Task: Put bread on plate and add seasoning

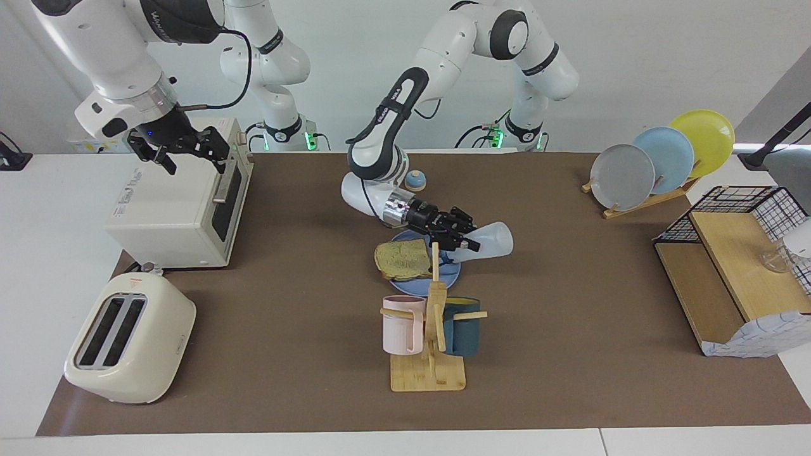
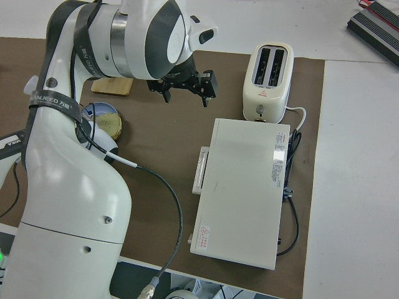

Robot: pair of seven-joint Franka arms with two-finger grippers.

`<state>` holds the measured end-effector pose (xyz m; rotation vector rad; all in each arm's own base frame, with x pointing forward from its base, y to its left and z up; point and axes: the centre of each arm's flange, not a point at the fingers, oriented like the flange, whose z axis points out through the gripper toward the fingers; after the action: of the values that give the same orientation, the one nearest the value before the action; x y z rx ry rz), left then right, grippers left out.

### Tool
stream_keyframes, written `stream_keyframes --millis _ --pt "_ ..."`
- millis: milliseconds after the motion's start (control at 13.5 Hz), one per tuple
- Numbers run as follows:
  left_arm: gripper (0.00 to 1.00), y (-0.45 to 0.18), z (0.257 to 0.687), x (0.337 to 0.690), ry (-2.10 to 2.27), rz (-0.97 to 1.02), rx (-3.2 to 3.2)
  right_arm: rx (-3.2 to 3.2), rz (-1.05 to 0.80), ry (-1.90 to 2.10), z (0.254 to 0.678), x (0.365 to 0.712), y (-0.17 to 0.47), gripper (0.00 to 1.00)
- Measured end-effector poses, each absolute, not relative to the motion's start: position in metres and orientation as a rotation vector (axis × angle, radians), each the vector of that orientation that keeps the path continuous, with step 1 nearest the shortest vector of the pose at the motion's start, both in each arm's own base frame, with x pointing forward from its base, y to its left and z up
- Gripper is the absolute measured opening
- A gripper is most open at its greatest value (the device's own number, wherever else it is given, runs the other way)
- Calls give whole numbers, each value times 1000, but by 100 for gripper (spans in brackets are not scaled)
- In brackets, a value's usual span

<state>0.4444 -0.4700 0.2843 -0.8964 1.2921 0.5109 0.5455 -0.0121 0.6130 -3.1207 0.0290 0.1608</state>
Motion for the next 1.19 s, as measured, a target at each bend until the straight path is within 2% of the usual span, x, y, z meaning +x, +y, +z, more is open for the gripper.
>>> stream_keyframes --millis 148,297,667,816,964,1187 --pt "44 -490 284 418 1310 486 -877 -3121 161 29 613 545 -12 100" --pt "44 -489 285 419 1305 489 -879 -3121 161 29 613 545 -12 100" --pt "44 -437 286 483 1274 539 -932 -3121 161 28 613 545 -12 100" --pt "44 -428 286 494 1272 545 -939 -3121 161 29 613 545 -12 100" --pt "44 -436 284 486 1285 534 -932 -3121 161 29 613 545 -12 100" --pt "44 -467 282 449 1315 512 -924 -3121 161 28 613 545 -12 100"
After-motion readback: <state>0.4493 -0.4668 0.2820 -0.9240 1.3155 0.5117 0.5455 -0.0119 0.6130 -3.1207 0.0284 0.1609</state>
